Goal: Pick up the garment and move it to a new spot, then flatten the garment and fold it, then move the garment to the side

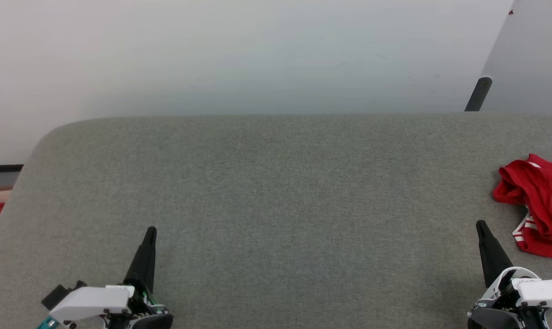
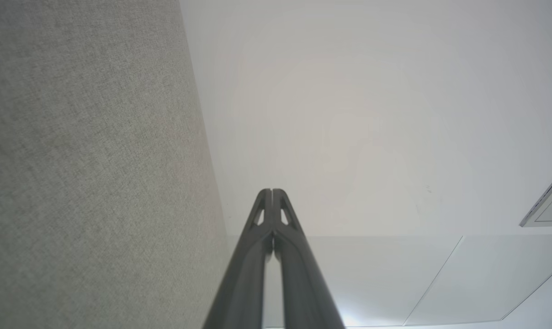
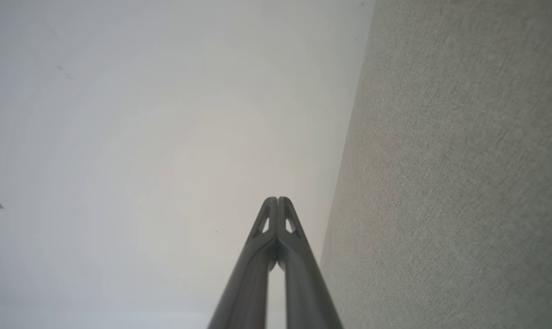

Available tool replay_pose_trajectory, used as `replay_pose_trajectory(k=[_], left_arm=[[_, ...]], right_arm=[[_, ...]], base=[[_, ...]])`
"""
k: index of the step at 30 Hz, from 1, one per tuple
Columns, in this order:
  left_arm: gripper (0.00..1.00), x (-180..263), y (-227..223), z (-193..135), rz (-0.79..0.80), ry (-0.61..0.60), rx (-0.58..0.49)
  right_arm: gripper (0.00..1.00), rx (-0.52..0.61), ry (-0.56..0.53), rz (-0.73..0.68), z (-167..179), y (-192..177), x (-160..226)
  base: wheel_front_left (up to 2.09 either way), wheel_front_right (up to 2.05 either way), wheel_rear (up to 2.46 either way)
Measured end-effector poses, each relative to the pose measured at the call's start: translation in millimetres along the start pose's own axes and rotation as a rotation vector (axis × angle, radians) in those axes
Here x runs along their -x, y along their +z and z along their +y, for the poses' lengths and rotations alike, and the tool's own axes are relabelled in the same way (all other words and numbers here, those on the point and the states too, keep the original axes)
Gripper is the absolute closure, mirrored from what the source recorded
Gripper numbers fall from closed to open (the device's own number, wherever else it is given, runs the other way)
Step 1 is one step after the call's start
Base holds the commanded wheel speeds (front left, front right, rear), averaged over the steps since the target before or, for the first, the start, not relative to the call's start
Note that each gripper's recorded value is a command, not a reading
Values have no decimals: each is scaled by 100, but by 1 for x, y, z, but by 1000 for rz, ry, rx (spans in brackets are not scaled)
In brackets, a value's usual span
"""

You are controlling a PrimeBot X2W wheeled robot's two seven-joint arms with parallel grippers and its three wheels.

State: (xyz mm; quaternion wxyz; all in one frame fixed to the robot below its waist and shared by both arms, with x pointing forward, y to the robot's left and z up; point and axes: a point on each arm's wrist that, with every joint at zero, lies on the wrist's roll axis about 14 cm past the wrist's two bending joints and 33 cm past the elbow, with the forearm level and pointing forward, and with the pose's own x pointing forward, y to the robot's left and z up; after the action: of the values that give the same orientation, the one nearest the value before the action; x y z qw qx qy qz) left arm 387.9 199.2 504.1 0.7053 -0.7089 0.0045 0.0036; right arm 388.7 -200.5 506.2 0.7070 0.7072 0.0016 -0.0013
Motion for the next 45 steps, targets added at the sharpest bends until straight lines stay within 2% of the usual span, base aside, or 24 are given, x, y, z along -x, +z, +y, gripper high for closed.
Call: replay_pose_trajectory(k=[45], left_arm=[[100,0,0,0,0,0,0]], right_arm=[[100,0,0,0,0,0,0]], base=[[0,0,0]])
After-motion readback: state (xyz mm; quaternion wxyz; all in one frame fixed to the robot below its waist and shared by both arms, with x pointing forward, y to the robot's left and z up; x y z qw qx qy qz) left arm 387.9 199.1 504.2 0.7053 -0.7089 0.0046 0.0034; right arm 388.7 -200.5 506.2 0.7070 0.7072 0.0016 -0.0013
